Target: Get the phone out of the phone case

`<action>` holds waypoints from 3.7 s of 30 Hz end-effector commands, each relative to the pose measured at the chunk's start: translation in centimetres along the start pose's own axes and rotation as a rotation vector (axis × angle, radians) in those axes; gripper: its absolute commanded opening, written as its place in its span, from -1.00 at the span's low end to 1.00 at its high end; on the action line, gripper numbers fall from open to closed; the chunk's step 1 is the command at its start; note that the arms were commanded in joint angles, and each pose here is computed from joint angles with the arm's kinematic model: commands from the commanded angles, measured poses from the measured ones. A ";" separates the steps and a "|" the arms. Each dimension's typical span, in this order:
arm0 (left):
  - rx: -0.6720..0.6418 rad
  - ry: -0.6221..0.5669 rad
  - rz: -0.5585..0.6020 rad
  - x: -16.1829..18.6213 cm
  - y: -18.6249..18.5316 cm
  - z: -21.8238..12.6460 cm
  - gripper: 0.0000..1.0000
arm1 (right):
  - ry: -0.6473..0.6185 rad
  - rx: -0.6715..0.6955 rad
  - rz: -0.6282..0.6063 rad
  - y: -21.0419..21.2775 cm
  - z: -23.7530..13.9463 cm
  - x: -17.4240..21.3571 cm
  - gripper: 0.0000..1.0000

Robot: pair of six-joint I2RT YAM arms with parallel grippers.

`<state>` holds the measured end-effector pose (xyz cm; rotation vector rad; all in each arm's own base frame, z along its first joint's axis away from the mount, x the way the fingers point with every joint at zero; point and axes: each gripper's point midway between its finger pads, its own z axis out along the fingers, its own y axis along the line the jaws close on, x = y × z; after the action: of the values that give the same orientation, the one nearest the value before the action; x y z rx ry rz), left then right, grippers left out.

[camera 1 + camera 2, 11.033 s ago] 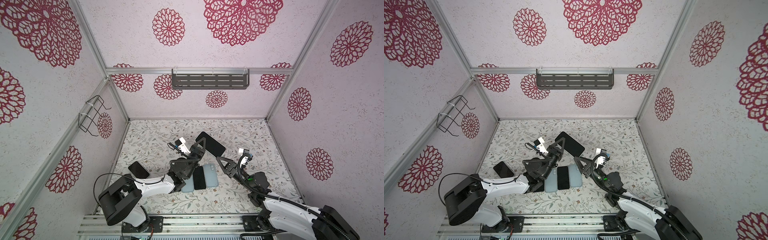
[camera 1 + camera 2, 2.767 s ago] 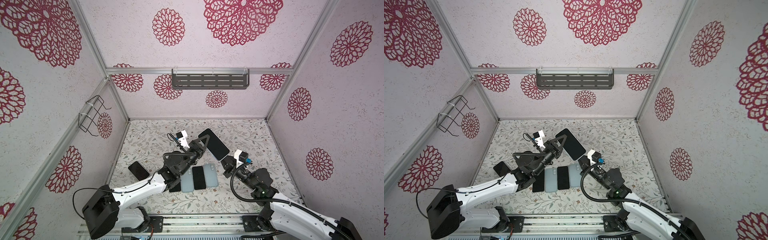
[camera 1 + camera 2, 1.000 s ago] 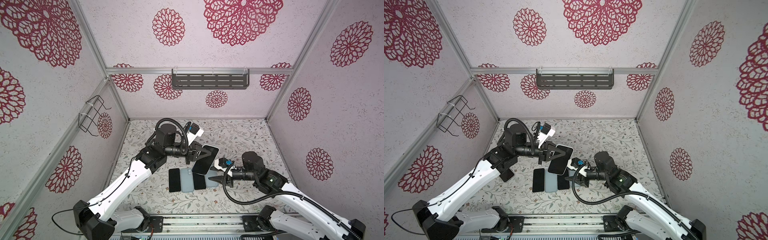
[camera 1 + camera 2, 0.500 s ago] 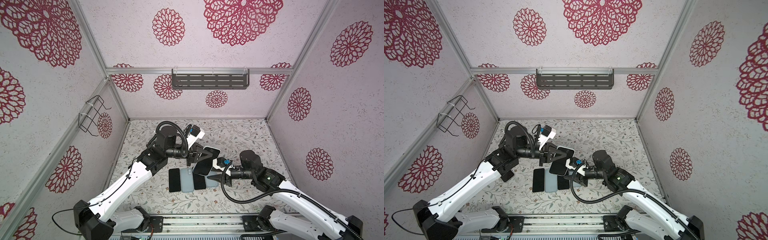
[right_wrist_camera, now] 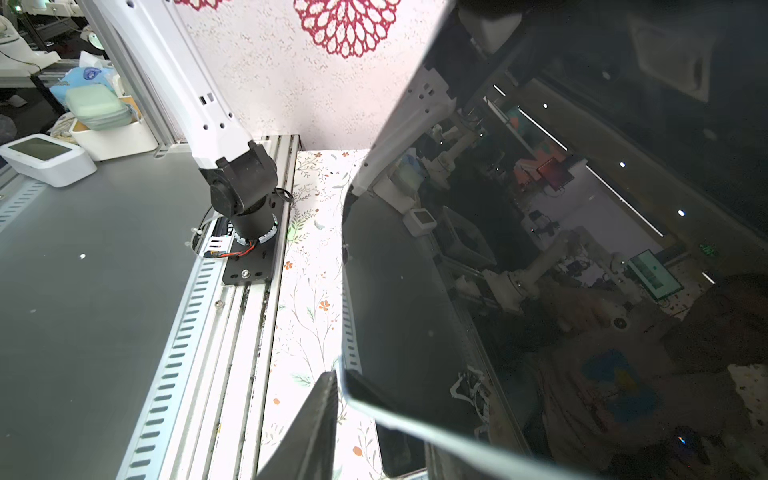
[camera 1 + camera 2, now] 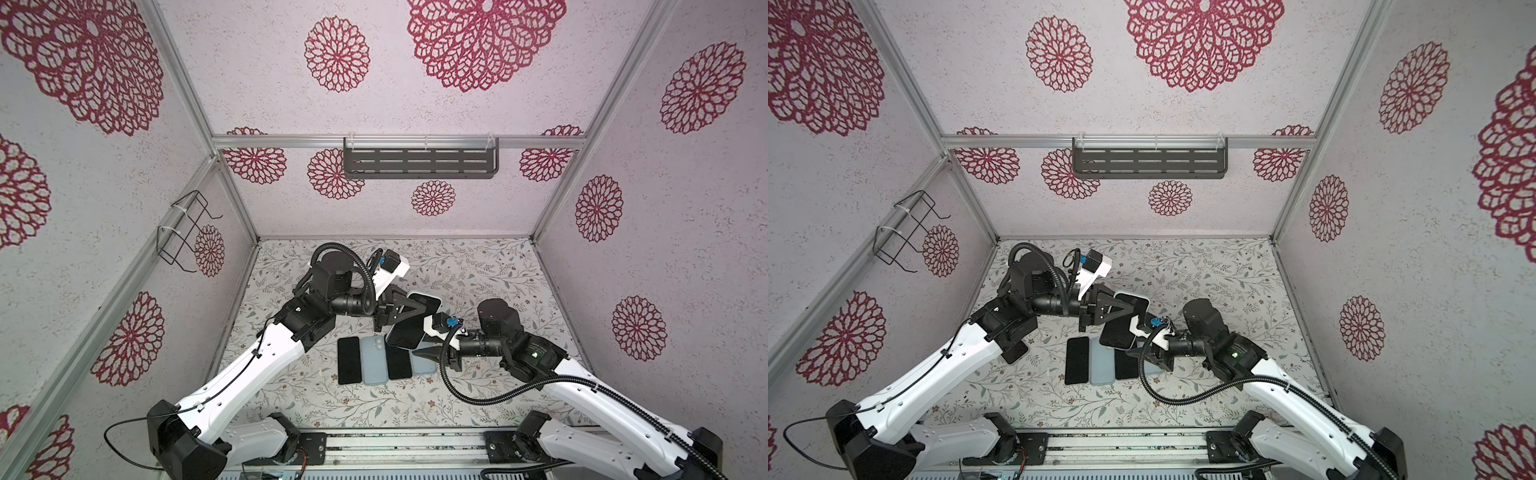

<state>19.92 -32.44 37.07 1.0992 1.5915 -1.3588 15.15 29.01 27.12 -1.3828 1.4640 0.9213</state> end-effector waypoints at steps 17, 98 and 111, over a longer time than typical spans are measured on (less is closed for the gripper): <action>0.003 -0.066 0.075 -1.5 -0.9 -0.5 -1.00 | -0.074 -0.042 -0.034 0.7 -0.5 -2.3 -0.33; 0.023 -0.077 -0.390 -0.7 6.5 6.4 -1.00 | -0.409 0.492 -0.475 -5.1 -4.2 -7.3 -1.00; 0.031 -0.312 -0.294 -4.7 4.0 1.1 -1.00 | -0.543 0.504 -0.039 -4.7 -7.0 -5.2 -0.08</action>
<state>24.96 -35.62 36.00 0.7041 1.7198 -1.6944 19.31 24.95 30.20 -0.9224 1.1657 0.6064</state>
